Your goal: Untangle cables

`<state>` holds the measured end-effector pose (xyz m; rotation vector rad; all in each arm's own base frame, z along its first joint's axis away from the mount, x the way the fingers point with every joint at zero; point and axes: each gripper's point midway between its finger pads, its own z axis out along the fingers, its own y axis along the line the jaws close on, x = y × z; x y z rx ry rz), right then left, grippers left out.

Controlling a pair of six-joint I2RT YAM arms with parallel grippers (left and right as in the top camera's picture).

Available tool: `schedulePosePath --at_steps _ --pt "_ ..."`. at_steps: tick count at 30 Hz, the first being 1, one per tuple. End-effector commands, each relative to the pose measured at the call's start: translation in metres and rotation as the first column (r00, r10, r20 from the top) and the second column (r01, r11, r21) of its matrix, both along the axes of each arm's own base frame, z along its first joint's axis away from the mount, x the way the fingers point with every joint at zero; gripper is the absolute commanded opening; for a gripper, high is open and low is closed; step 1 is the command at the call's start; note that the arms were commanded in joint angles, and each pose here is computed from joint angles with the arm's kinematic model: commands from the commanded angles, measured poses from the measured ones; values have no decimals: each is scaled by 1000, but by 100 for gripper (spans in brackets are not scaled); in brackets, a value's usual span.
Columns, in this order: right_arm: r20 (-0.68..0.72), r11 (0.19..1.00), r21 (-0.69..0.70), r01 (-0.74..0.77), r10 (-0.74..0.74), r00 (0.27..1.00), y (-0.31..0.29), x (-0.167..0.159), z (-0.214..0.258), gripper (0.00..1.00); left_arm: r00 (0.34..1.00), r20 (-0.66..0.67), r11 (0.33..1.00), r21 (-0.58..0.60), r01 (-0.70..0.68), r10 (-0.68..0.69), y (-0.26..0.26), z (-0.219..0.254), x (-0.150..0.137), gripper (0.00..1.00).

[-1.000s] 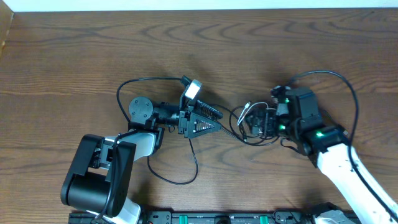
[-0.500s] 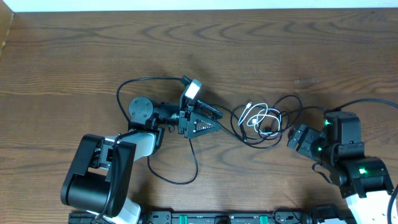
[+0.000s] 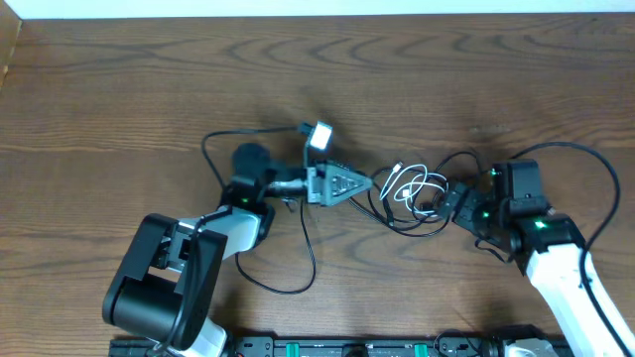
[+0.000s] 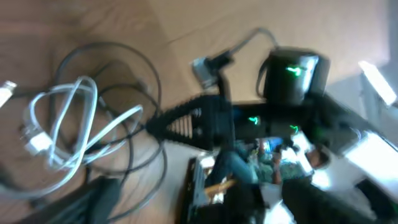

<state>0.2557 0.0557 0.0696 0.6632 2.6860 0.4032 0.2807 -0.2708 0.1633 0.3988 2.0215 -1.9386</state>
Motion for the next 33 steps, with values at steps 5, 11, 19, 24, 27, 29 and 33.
schedulePosePath --at_steps 5,11,19,24,27,29,33 --pt "-106 999 42 -8 12 994 8 -23 -10 95 974 62 935 274 -227 218 -10 -50 47 86" --pt "-114 999 27 -24 27 993 4 -37 -2 96 968 168 842 481 -245 185 -30 -74 45 87" --pt "-49 1000 -13 15 -15 999 -15 -47 17 99 921 389 675 674 -301 23 -42 -106 25 95" --pt "22 997 -26 71 -71 997 -34 -55 35 99 875 482 595 693 -408 39 -41 -107 33 95" --pt "63 995 -27 96 -94 994 -40 -60 43 99 840 542 619 655 -433 14 -52 -98 35 89" --pt "81 995 -26 101 -98 992 -41 -62 47 99 828 560 636 632 -444 21 -58 -92 37 80" --pt "92 995 -14 95 -94 991 -38 -64 50 99 815 579 652 606 -456 31 -62 -86 39 75"
